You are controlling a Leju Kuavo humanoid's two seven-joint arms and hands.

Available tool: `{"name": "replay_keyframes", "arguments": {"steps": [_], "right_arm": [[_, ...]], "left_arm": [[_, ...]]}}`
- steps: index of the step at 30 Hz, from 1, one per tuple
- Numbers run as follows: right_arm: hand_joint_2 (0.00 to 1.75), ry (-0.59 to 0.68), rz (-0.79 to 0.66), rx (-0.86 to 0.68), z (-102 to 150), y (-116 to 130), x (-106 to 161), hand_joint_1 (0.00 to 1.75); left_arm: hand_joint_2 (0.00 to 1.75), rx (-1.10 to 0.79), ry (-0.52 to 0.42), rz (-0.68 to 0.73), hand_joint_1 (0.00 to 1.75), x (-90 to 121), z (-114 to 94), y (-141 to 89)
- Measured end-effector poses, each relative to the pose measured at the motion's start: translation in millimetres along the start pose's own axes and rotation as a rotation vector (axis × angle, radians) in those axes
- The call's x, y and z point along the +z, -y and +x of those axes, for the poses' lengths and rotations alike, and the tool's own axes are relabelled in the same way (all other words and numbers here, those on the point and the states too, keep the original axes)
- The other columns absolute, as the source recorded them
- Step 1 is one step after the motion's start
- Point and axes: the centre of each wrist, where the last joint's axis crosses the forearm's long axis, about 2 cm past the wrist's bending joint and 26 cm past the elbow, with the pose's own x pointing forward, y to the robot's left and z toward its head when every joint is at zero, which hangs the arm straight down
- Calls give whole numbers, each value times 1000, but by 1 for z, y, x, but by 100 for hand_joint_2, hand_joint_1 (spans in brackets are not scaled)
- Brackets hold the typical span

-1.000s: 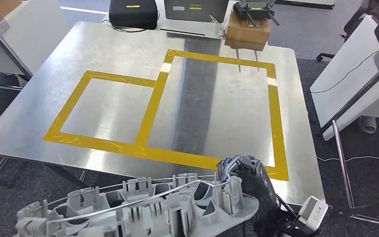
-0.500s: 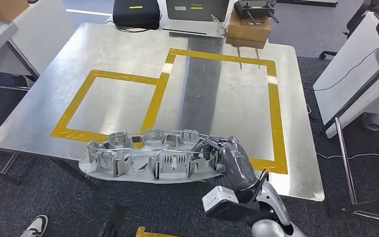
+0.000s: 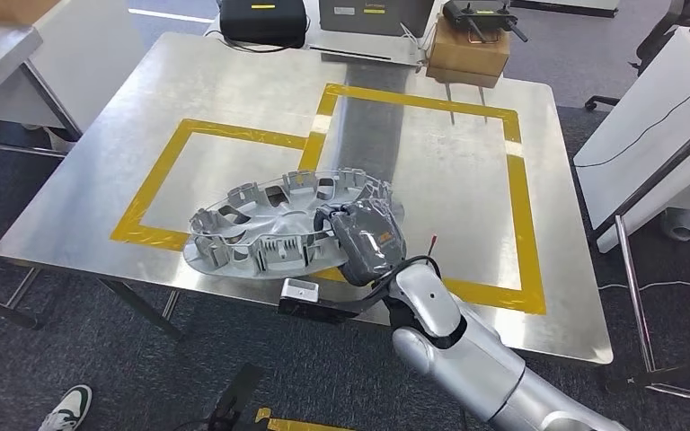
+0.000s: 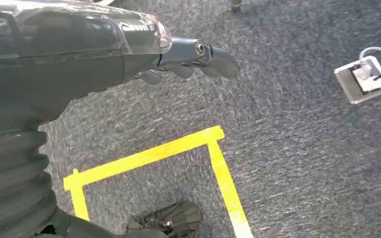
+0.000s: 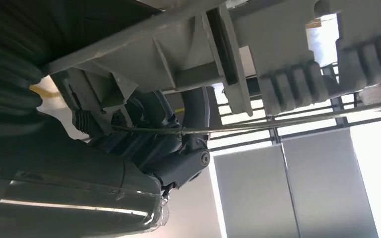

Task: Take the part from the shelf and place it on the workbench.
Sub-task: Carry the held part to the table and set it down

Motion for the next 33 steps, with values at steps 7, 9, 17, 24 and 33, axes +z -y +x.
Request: {"name": "replay_keyframes", "arguments": {"steps": [7,9,17,24,33], "right_arm": [[175,-180,168,165,-36,-20,-14,175],[175,-243,198,195,-43,-22,-14,175],[175,-356,280,268,-62,-32,-11,175],[175,-653,384,470,-99,-19,-10,175],[175,-963,407,622,-194,30,32,175]], "left_arm": [[175,-21,19,-39,0,1,10,8],[175,-27,15,-38,0,0,8,7],[175,-44,-1,-42,0,2,-1,4],[175,-39,-8,-44,0,2,-2,2],[175,-21,-47,-52,0,9,-12,7]]}}
